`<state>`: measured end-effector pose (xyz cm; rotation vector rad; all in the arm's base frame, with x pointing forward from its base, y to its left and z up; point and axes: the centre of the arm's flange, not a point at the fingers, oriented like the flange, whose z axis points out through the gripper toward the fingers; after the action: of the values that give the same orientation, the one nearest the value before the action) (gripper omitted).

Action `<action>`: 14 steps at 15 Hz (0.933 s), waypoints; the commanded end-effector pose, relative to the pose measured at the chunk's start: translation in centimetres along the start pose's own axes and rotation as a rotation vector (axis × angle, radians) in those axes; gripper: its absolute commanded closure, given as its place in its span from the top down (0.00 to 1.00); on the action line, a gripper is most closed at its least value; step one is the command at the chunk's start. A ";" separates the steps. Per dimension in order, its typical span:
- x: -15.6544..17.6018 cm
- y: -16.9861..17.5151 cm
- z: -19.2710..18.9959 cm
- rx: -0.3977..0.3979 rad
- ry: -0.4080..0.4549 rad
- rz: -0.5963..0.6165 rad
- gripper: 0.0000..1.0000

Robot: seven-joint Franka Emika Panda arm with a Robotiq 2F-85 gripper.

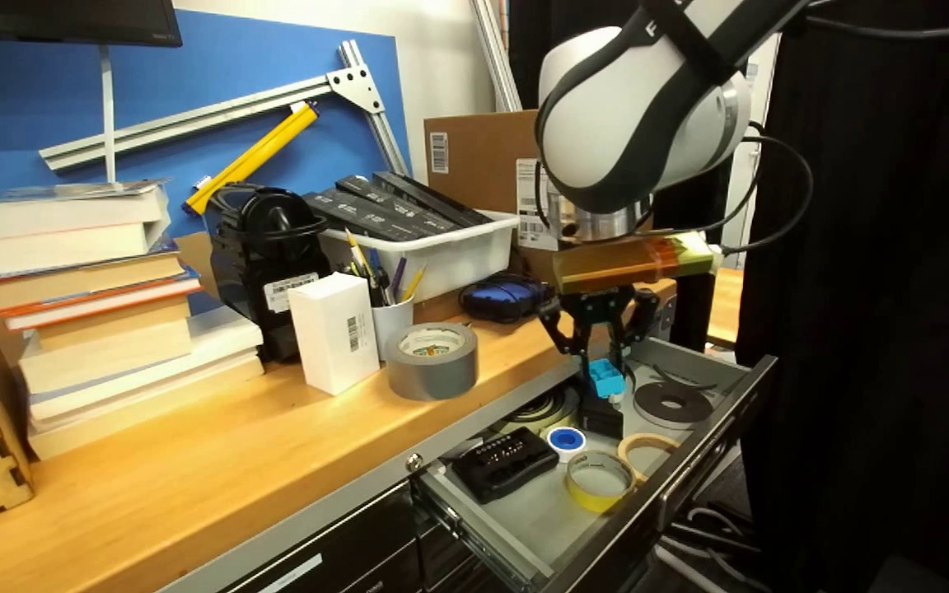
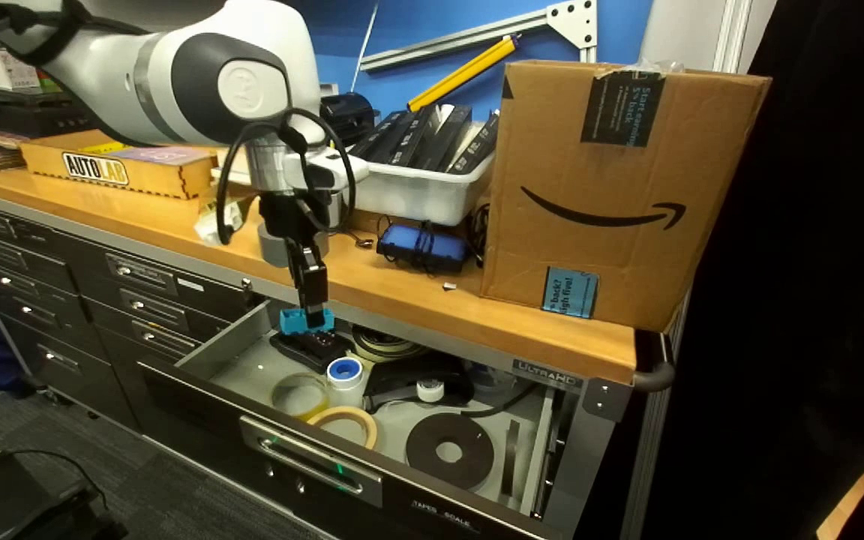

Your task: Put the blue lego brick in the open drawer then close the drawer

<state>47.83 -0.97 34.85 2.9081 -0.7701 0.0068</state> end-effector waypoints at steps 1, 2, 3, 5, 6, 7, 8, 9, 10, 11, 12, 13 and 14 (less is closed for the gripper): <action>-0.8 2.6 3.0 0.029 -0.009 -0.038 0.22; -0.8 2.6 3.6 0.041 -0.002 -0.039 0.62; -0.8 2.7 4.1 0.053 0.001 -0.044 0.63; -1.3 2.7 4.3 0.089 -0.015 -0.051 0.77; -1.9 2.9 4.2 0.107 -0.032 -0.072 0.86; -2.5 3.5 3.9 0.126 -0.059 -0.103 0.92; -2.9 4.0 3.8 0.140 -0.083 -0.141 1.00; -3.7 4.9 3.5 0.150 -0.119 -0.198 1.00; -4.3 5.6 3.5 0.160 -0.158 -0.252 1.00; -5.2 6.5 3.7 0.165 -0.195 -0.302 1.00; -5.8 7.1 3.9 0.169 -0.234 -0.355 1.00; -6.3 8.2 4.6 0.162 -0.283 -0.404 1.00; -6.9 9.0 5.0 0.154 -0.330 -0.452 1.00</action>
<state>40.68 -4.02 30.08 3.1786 -0.3122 -0.3456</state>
